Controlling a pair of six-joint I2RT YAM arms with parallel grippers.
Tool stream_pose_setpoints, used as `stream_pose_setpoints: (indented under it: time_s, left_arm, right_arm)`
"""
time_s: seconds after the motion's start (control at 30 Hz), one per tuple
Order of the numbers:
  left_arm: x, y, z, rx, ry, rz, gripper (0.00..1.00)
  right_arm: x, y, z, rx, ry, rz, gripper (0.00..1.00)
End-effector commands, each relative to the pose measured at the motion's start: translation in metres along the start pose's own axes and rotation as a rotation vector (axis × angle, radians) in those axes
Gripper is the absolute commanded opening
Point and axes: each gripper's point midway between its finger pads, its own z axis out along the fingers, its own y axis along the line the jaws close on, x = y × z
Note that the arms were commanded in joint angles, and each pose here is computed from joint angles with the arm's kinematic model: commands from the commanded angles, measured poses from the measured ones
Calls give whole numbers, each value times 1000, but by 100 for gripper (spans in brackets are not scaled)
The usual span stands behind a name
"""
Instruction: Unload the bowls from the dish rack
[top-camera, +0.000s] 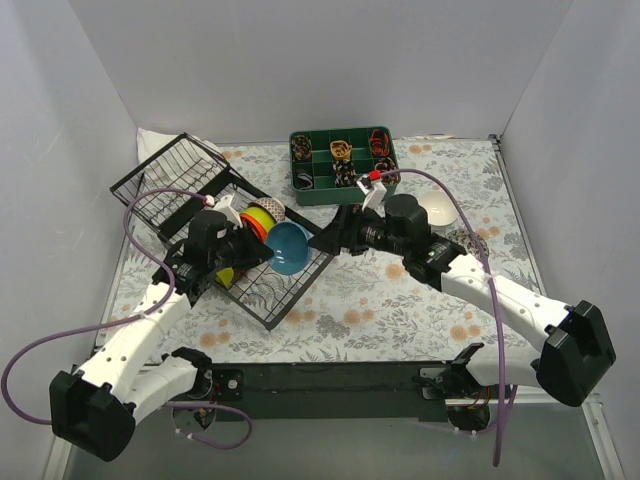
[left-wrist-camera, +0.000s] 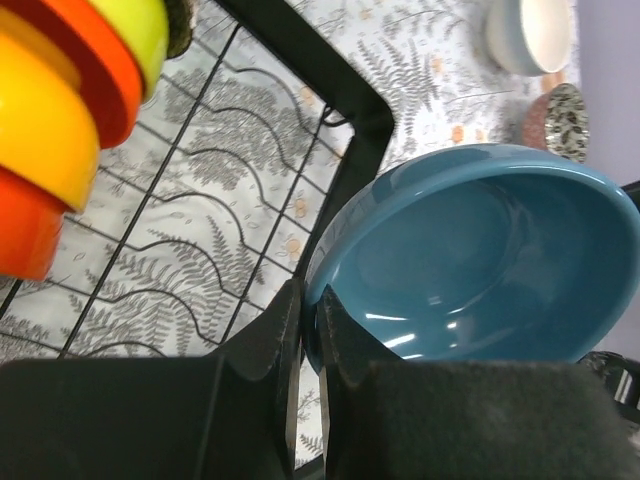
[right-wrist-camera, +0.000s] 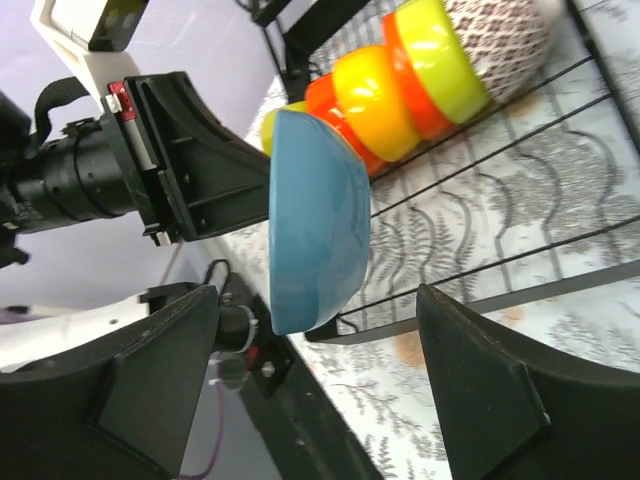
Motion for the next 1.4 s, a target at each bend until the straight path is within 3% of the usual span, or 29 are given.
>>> stream_pose_setpoints:
  time_s: [0.0, 0.33, 0.6, 0.7, 0.8, 1.03, 1.13, 1.17, 1.2, 1.37]
  left_arm:
    - [-16, -4, -4, -52, -41, -4, 0]
    - [-12, -17, 10, -194, -8, 20, 0]
    - [-13, -20, 16, -280, 1, 40, 0]
    - [-11, -22, 18, -283, 12, 50, 0]
    - [-8, -24, 18, -277, 19, 54, 0]
    - [-5, -26, 18, -283, 34, 72, 0]
    - [-7, -27, 16, -277, 28, 70, 15]
    - [-9, -29, 14, -272, 24, 66, 23]
    - [-9, -30, 14, -269, 20, 64, 42]
    - [-18, -36, 5, -244, -20, 54, 80]
  right_arm:
    - [-21, -17, -16, 184, -25, -120, 88]
    - [-24, -33, -19, 476, 44, -266, 88]
    - [-28, -41, -13, 657, 87, -378, 79]
    - [-23, -46, -8, 666, 122, -404, 69]
    - [-18, -49, -2, 666, 148, -412, 53]
    - [-10, -58, 6, 687, 184, -421, 3]
    - [-11, -66, 3, 726, 184, -430, 1]
    - [-10, -71, 2, 739, 187, -431, 1]
    - [-10, -74, 0, 754, 186, -430, 1]
    - [-17, -107, -23, 827, 175, -368, 1]
